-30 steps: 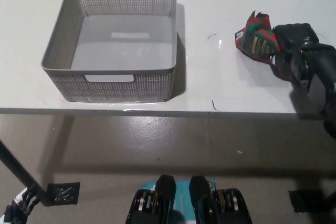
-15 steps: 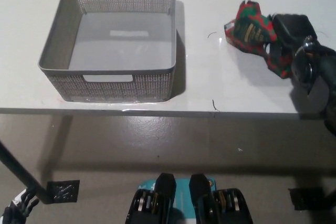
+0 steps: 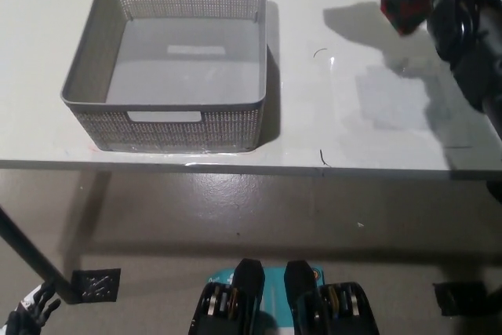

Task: Use the right hand to pick up a bag of coffee beans on the right hand side and place it into a container on the left hand side

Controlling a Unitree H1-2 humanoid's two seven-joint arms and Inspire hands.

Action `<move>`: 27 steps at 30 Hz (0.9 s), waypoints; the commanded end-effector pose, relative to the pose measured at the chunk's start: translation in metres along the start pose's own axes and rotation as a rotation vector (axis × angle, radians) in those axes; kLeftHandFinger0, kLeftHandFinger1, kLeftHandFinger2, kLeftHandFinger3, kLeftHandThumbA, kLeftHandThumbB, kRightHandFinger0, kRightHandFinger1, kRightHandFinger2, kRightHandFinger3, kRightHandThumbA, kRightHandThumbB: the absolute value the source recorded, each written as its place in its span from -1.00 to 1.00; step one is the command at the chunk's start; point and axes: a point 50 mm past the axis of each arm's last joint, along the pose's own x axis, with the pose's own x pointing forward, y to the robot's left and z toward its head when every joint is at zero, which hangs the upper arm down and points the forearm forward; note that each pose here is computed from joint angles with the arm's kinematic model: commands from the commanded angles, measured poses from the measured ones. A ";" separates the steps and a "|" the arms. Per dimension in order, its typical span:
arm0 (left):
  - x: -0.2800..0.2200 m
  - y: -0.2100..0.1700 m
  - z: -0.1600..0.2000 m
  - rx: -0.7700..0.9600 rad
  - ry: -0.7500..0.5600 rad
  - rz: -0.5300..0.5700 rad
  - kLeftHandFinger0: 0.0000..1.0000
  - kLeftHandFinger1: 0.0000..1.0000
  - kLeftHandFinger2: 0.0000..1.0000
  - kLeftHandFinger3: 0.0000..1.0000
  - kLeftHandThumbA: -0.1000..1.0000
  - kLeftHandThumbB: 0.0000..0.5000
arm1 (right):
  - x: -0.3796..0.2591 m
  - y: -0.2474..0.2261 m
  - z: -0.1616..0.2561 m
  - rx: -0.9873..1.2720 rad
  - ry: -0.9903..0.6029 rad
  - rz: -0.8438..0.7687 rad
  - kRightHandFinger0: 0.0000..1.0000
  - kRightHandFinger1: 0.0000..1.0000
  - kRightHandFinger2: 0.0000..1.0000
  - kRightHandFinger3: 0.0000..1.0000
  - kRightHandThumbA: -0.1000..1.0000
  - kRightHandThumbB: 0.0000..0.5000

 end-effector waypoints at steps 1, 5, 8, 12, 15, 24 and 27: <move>-0.005 0.007 0.010 0.017 -0.044 -0.019 1.00 1.00 1.00 1.00 1.00 -0.37 | 0.032 -0.120 0.080 0.089 -0.195 -0.312 -1.00 -0.30 0.52 0.89 -1.00 -0.42; -0.006 0.007 0.010 0.021 -0.039 -0.036 1.00 1.00 1.00 1.00 1.00 -0.37 | 0.034 -0.126 0.106 0.092 -0.252 -0.312 -1.00 -0.49 0.45 0.54 -1.00 -0.35; -0.006 0.005 0.011 0.036 -0.037 -0.030 1.00 1.00 1.00 1.00 1.00 -0.33 | 0.034 -0.125 0.131 0.073 -0.325 -0.318 -1.00 -0.63 0.37 0.48 -1.00 -0.32; -0.004 0.003 0.012 0.031 -0.032 -0.042 1.00 1.00 1.00 1.00 1.00 -0.30 | 0.033 -0.122 0.162 0.080 -0.374 -0.318 -1.00 -0.67 0.39 0.53 -1.00 -0.31; -0.003 0.002 0.012 0.030 -0.039 -0.048 1.00 1.00 1.00 1.00 1.00 -0.27 | 0.032 -0.119 0.188 0.102 -0.406 -0.295 -1.00 -0.70 0.38 0.49 -1.00 -0.33; 0.002 0.002 0.017 0.051 -0.053 -0.075 1.00 1.00 1.00 1.00 1.00 -0.26 | 0.024 -0.088 0.233 0.165 -0.446 -0.252 -1.00 -0.49 0.54 0.54 -1.00 -0.14; 0.004 0.002 0.016 0.058 -0.051 -0.077 1.00 1.00 1.00 1.00 1.00 -0.25 | 0.022 -0.078 0.238 0.161 -0.442 -0.239 -1.00 -0.88 -0.29 -0.29 -1.00 -0.01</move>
